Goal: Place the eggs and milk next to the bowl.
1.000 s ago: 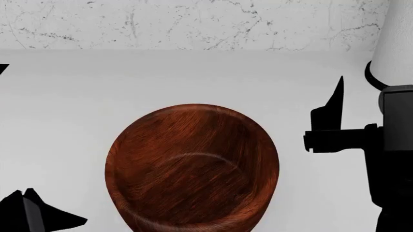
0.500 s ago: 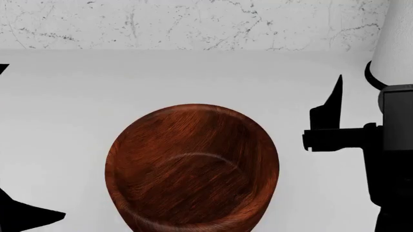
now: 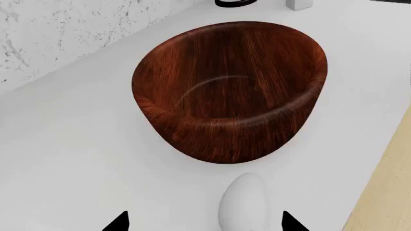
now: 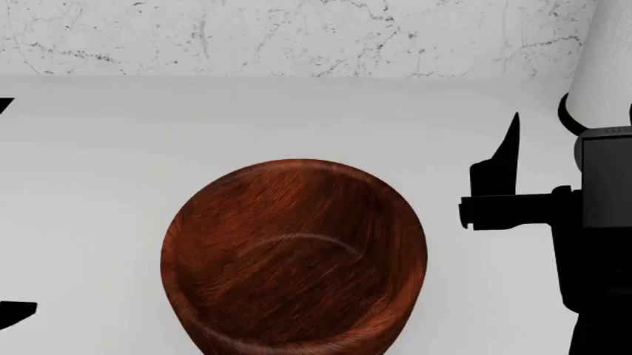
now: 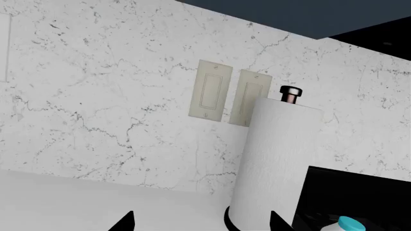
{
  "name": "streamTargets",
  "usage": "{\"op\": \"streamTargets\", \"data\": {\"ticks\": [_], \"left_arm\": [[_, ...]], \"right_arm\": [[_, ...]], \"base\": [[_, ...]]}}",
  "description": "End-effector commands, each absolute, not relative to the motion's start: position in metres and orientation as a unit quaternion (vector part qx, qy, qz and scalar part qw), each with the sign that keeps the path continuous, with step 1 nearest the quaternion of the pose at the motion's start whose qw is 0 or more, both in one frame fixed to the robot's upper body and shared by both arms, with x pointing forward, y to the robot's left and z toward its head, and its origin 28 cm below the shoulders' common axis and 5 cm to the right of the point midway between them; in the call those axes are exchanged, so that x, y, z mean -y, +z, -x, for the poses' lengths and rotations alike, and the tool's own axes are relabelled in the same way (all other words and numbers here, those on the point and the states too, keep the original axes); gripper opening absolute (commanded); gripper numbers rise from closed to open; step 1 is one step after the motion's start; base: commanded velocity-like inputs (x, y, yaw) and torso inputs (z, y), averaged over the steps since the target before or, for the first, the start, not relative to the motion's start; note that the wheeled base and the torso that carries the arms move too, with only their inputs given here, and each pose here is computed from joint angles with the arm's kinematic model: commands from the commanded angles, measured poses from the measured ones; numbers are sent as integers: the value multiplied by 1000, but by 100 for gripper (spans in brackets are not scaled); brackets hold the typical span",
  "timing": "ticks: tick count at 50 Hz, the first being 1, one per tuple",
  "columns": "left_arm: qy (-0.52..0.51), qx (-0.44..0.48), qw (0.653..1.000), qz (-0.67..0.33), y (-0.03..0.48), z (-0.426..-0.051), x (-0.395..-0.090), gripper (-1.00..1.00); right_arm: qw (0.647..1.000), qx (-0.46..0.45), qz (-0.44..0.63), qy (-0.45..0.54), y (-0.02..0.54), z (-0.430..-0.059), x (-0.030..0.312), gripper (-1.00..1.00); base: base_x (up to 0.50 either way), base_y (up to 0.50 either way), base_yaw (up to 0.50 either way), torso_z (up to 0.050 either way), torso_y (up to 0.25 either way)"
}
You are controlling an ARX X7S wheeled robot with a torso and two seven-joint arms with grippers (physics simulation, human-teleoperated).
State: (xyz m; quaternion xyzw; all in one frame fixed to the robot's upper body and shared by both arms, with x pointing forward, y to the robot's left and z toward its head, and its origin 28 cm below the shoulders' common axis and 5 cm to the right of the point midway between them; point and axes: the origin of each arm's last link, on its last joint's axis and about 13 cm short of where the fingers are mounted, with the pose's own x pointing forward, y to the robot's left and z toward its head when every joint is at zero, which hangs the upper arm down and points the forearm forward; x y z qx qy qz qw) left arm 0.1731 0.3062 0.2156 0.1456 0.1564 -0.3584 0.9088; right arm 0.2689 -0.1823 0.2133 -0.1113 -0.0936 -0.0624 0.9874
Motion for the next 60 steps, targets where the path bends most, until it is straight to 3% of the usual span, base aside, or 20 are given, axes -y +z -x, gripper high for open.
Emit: {"op": "streamTargets", "data": {"ticks": [1,33,60], "left_arm": [[-317,-144,929,-126,219,-169,-314,100],[-135,-143,978,-68,224,-158,-336,100],[-35,-181,979,-90,220,-149,-346,100]], "right_arm": [[987,95,111,-63,214,-269,182,100],[988,94,109,-59,210,-271,182,100],[989,91,103,-55,204,-275,183,100]], "base": [[0,0,0,0,0],[0,0,0,0,0],[0,0,0,0,0]]}}
